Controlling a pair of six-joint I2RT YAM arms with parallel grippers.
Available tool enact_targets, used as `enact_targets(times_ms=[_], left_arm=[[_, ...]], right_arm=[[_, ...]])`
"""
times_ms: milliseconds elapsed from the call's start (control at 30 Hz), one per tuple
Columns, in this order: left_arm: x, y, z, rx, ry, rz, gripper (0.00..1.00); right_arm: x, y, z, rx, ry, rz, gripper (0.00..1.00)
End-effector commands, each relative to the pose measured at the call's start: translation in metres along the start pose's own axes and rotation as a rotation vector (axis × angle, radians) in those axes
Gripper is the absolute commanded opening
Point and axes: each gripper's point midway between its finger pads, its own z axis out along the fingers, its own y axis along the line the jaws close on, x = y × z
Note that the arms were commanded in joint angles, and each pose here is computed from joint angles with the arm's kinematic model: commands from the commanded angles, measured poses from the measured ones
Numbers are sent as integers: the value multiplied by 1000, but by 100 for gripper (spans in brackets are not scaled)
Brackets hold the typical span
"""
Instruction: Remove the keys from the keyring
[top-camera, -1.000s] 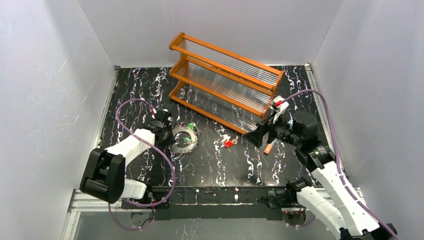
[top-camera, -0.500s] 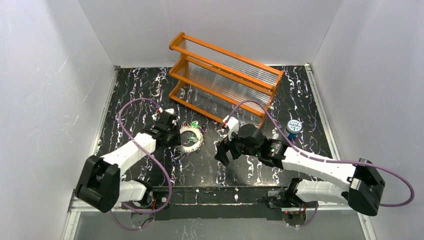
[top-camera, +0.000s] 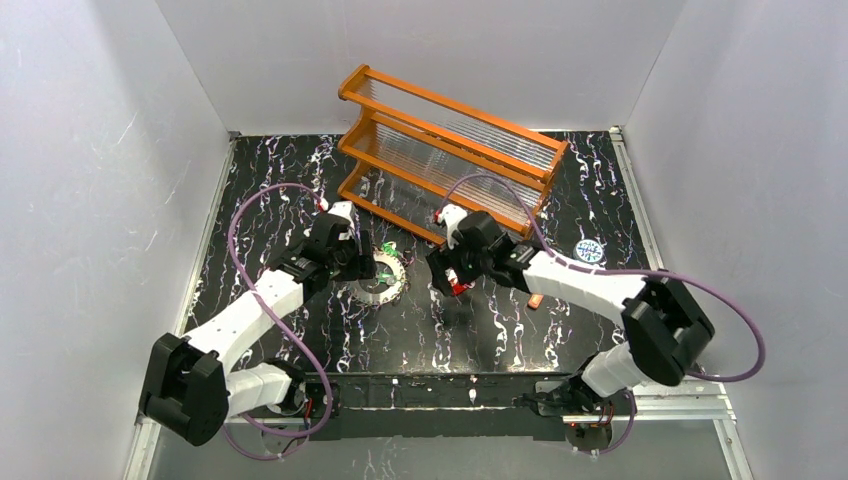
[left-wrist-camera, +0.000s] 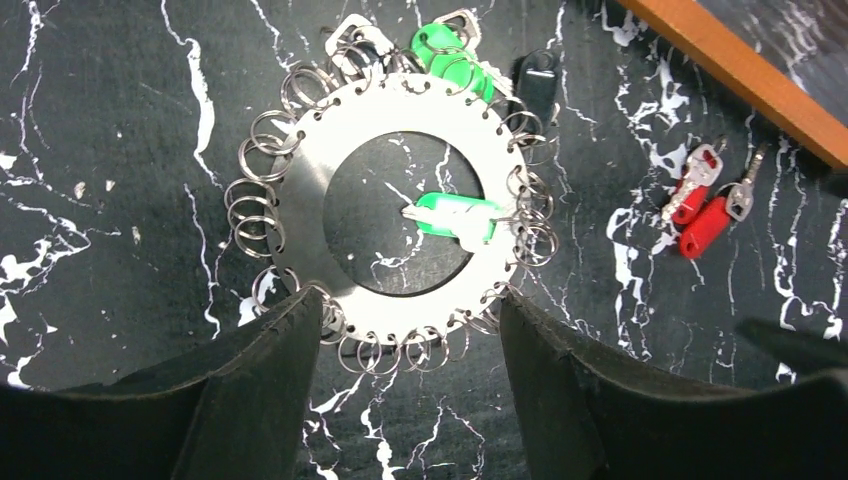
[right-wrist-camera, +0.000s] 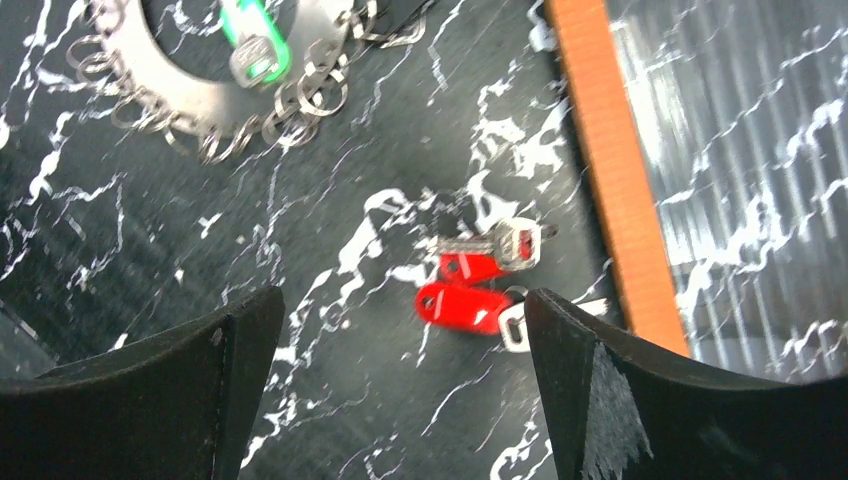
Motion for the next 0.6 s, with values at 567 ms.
enact_targets(times_ms=[567], left_arm=[[21,-62,28,254,122,17,66]], right_arm=[[6,-110,34,59,37,175,99]])
